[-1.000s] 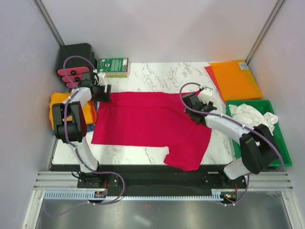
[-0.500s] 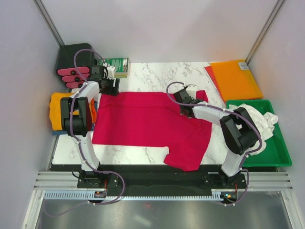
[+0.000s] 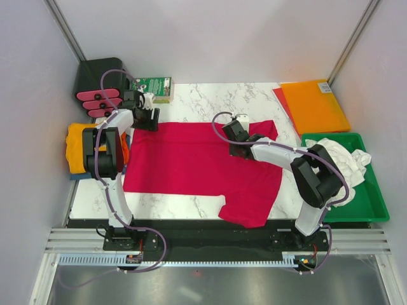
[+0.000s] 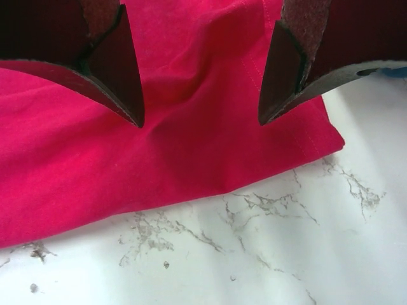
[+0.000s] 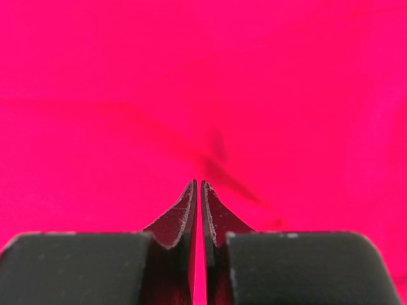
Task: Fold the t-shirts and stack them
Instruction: Fold the tshirt
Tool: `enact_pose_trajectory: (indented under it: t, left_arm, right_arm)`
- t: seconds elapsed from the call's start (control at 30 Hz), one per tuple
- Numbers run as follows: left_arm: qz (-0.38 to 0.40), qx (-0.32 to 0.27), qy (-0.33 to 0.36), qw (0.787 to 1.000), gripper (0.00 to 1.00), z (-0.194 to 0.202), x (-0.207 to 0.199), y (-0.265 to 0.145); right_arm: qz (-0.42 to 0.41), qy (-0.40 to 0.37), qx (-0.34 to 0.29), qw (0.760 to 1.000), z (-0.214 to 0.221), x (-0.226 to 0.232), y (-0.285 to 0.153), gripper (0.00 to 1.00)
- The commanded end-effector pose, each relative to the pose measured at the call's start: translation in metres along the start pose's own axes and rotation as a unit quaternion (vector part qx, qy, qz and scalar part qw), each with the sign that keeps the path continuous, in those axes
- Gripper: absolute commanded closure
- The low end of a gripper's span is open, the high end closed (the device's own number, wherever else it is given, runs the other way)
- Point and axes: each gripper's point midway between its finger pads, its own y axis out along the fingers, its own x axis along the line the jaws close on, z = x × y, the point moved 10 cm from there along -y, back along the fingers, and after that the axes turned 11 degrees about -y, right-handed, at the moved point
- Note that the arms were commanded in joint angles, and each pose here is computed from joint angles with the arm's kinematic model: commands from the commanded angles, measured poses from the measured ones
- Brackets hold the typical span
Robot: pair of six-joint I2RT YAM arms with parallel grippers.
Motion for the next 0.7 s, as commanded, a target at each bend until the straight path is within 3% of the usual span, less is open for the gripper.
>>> enact_pose_trajectory:
  t: [0.0,0.23,0.4,0.57,0.67]
  left_arm:
    - [-0.032,0.008,-0.011,0.999,0.22,-0.002,0.006,0.004]
    - [-0.089,0.033,0.016,0.995,0.22,0.007,0.018,0.008]
    - [-0.089,0.037,0.020,0.995,0.22,0.009,0.018,0.009]
    - [-0.032,-0.017,0.006,0.999,0.21,-0.004,0.004,-0.010]
    - [0.007,-0.052,-0.004,0.999,0.21,-0.018,-0.005,-0.026]
  right_arm:
    - [-0.025,0.009,-0.011,1.000,-0.004,0.014,0.000,0.89]
    - [0.001,0.016,-0.007,1.000,-0.001,0.011,0.005,0.85]
    - [0.016,0.019,0.008,1.000,0.002,0.009,0.017,0.83]
    - [0.042,0.051,-0.061,0.996,-0.021,-0.001,-0.002,0.78]
    - [0.065,0.059,-0.064,0.994,-0.035,-0.011,0.003,0.76]
